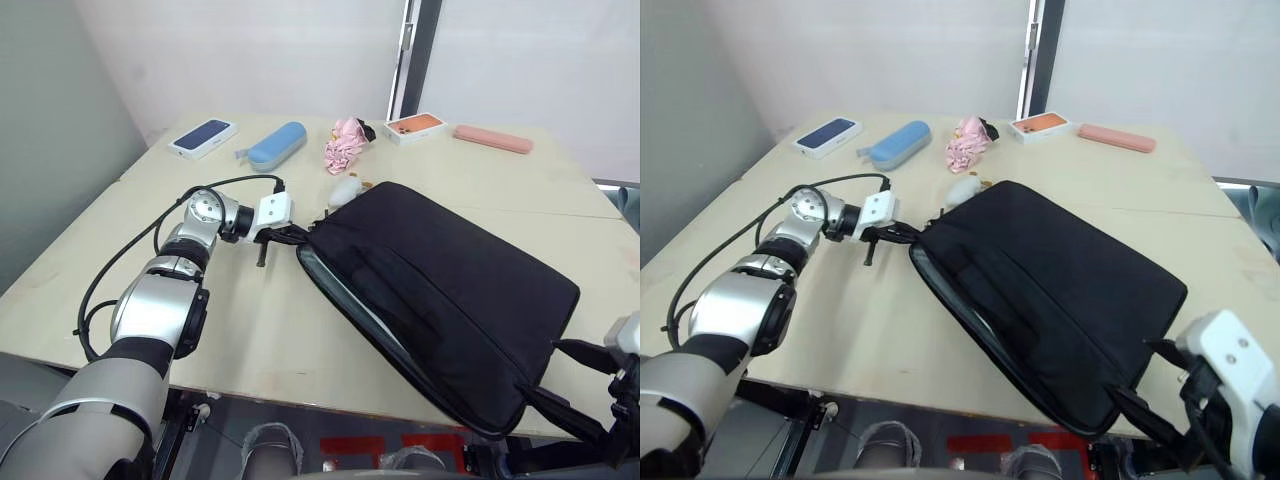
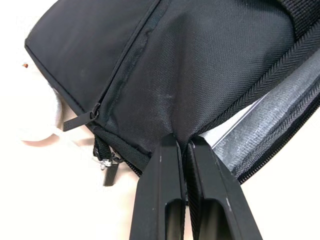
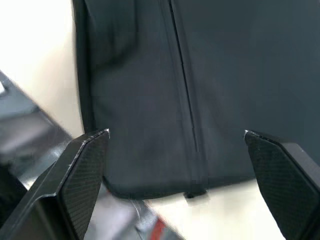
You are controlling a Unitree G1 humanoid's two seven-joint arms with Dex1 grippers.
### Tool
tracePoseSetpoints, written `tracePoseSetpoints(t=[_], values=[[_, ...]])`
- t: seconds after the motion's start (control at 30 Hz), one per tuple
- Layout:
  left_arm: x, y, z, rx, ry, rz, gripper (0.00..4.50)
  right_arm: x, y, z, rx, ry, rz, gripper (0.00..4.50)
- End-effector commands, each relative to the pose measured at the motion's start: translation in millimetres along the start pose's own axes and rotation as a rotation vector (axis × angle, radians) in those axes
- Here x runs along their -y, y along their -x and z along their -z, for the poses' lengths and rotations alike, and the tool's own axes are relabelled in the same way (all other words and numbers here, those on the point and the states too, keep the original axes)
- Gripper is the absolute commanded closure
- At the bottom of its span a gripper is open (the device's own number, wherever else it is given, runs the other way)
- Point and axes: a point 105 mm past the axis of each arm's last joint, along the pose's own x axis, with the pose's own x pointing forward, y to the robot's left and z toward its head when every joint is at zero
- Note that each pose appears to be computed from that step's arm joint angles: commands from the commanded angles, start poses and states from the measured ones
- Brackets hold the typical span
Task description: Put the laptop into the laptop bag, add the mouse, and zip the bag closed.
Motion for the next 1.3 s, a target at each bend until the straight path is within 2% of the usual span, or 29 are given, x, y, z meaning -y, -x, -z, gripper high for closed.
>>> tracePoseSetpoints(t=[0.03, 0.17, 0.33, 0.47, 0.6, 0.63, 0.87, 1.07, 1.3], values=[[-6.2, 11.8, -4.3, 0.021, -0.035, -0.05, 4.48, -3.4, -5.9, 15.4, -0.032, -0.008, 0.006, 0.0], [-5.5, 15.2, -6.6, 0.059, -0.016, -0.052, 4.48, -22.9, -21.3, 24.2, -0.05, 0.0, -0.072, 0.0], [-4.5, 15.3, -7.4, 0.074, -0.013, -0.055, 4.48, -32.9, -36.2, 32.9, -0.092, 0.048, -0.106, 0.0], [-4.4, 15.1, -8.6, 0.084, -0.012, -0.055, 4.48, -23.0, -46.1, 39.2, -0.109, 0.082, -0.071, 0.0], [-4.0, 15.5, -10.3, 0.09, -0.018, -0.049, 4.48, -16.0, -54.7, 31.7, -0.074, 0.095, -0.053, 0.0], [-4.1, 16.1, -10.8, 0.092, -0.018, -0.047, 4.5, -15.1, -55.6, 28.8, -0.062, 0.097, -0.051, 0.53], [-2.0, 20.9, -8.6, 0.085, -0.014, -0.04, 4.5, -25.9, -42.7, 3.3, 0.042, 0.057, -0.133, 2.84], [-1.1, 20.7, -7.7, 0.086, -0.008, -0.039, 4.5, -23.7, -40.0, -15.8, 0.096, 0.081, -0.141, 2.84], [0.5, 22.2, -5.5, 0.076, -0.005, -0.035, 4.5, -20.8, -40.8, -13.4, 0.065, 0.087, -0.129, 2.84]])
